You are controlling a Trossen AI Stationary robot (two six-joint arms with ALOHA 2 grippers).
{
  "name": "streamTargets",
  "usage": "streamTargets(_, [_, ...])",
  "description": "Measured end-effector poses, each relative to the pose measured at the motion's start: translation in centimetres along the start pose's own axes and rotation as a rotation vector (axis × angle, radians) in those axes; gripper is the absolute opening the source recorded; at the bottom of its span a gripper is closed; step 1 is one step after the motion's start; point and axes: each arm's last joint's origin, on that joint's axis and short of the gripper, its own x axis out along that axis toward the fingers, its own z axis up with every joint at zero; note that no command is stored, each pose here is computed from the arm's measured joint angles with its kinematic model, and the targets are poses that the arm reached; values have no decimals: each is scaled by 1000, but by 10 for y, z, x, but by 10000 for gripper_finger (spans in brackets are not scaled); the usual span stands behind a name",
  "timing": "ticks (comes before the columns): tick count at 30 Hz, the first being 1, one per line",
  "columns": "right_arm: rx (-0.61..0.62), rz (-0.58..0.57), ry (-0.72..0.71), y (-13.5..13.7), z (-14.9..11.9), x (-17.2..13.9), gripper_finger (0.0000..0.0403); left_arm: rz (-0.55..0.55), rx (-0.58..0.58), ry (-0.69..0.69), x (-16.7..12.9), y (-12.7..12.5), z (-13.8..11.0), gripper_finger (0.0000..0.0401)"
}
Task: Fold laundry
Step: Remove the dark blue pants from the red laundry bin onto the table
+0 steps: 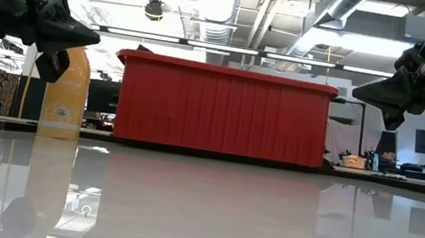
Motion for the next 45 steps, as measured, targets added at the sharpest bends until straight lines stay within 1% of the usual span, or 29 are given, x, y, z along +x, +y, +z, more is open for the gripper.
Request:
streamTargets(2, [0,0,0,0,0,0,37,22,2,-29,0,-5,4,4])
streamTargets(5, [0,0,0,0,0,0,37,83,-13,-115,-1,-17,17,4])
streamTargets(9, [-3,3,-10,0,1,0,37,159,37,-181,2,-37,38,4])
streamTargets(11, [-7,8,-25,1,2,0,37,184,82,-183,8,-49,50,4])
streamTargets(13, [-6,20,-58,2,6,0,37,228,144,-165,18,-60,59,4])
streamTargets(16, [45,45,-142,5,14,-1,37,308,245,-124,39,-72,69,4])
streamTargets(18, [34,33,-244,7,24,-3,37,352,304,-87,56,-77,73,4])
streamTargets(19, [33,24,-271,8,28,-4,37,369,337,-65,63,-78,73,4])
streamTargets(21, [-18,33,-337,13,42,-6,37,398,403,-20,78,-79,75,4])
streamTargets(23, [-76,45,-394,19,57,-8,37,401,454,11,91,-80,80,4])
streamTargets(25, [-108,30,-422,24,75,-8,37,388,501,53,103,-79,83,4])
streamTargets(28, [-149,-2,-391,29,98,2,37,365,577,103,117,-74,93,4])
streamTargets(33, [-251,-39,-330,35,146,37,37,342,691,140,126,-64,114,4])
streamTargets(37, [-345,-68,-267,34,180,82,43,391,745,152,116,-62,134,13])
streamTargets(41, [-414,-65,-203,29,211,136,73,440,782,170,96,-64,147,40])
streamTargets(45, [-460,-84,-87,14,233,195,123,467,796,177,82,-65,149,83])
